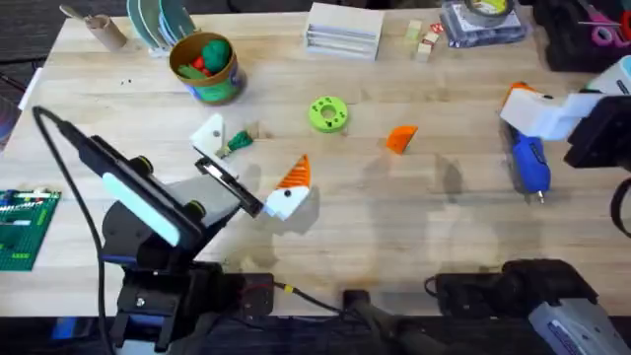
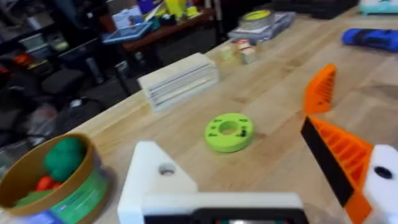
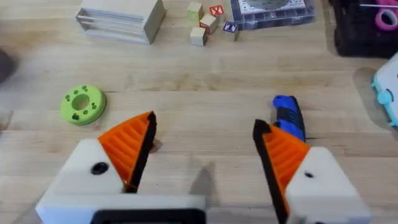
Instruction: Pick up the gripper from the table and insert it into the empty holder that is missing its gripper. Then pick up a screw, insert it into the mounting hole, and use the screwdriver to tighten it. Finally, clean up the table by picking up the vegetable and placing it into the bucket.
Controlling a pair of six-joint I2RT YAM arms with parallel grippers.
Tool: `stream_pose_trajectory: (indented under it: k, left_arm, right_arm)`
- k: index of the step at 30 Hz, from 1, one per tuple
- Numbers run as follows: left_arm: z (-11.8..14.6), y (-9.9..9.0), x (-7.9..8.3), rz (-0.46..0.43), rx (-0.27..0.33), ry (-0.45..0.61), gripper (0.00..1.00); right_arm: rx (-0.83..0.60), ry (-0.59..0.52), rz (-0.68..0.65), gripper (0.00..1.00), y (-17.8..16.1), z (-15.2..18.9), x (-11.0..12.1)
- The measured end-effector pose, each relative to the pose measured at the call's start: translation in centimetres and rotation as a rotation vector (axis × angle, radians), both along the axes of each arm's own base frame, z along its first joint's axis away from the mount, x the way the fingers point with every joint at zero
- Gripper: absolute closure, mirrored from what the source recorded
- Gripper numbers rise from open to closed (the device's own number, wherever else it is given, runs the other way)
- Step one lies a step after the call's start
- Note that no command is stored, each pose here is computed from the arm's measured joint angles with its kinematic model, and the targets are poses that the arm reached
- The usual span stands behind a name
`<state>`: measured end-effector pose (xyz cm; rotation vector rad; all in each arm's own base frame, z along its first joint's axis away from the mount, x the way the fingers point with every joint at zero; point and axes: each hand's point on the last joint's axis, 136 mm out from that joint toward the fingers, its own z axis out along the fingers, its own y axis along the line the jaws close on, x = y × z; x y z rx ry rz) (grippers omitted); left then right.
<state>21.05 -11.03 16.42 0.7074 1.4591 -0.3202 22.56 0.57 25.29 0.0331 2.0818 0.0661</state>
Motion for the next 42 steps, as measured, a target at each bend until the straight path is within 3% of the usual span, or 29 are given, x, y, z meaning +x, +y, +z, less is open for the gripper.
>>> stream_pose_trajectory:
  k: [8,17,27,32,37,38,42]
  left_arm:
    - [-0.1,-2.9,-2.8,-0.234,-0.012,0.011,0.008]
    - [0.0,-4.3,-4.9,-0.379,-0.020,0.014,0.008]
    - [0.0,-4.6,-5.4,-0.411,-0.031,0.025,0.008]
    - [0.0,-4.6,-5.4,-0.407,-0.102,0.108,0.008]
    - [0.0,-4.6,-5.4,-0.403,-0.156,0.172,0.008]
    - [0.0,-4.6,-5.4,-0.402,-0.175,0.195,0.009]
    - [0.0,-4.6,-5.4,-0.400,-0.196,0.219,0.008]
  right_arm:
    - [0.000,0.000,0.000,0.009,0.0,0.0,0.0]
    - [0.000,0.000,0.000,0.010,0.0,0.0,0.0]
    - [0.000,0.016,0.000,0.009,0.0,-0.3,-0.2]
    - [0.000,0.033,0.000,0.009,0.0,-0.7,-0.1]
    - [-0.007,0.126,0.033,0.008,0.7,-2.6,1.3]
    - [-0.030,0.202,0.114,0.007,2.5,-4.4,2.5]
    - [-0.073,0.293,0.219,0.009,4.8,-6.7,3.1]
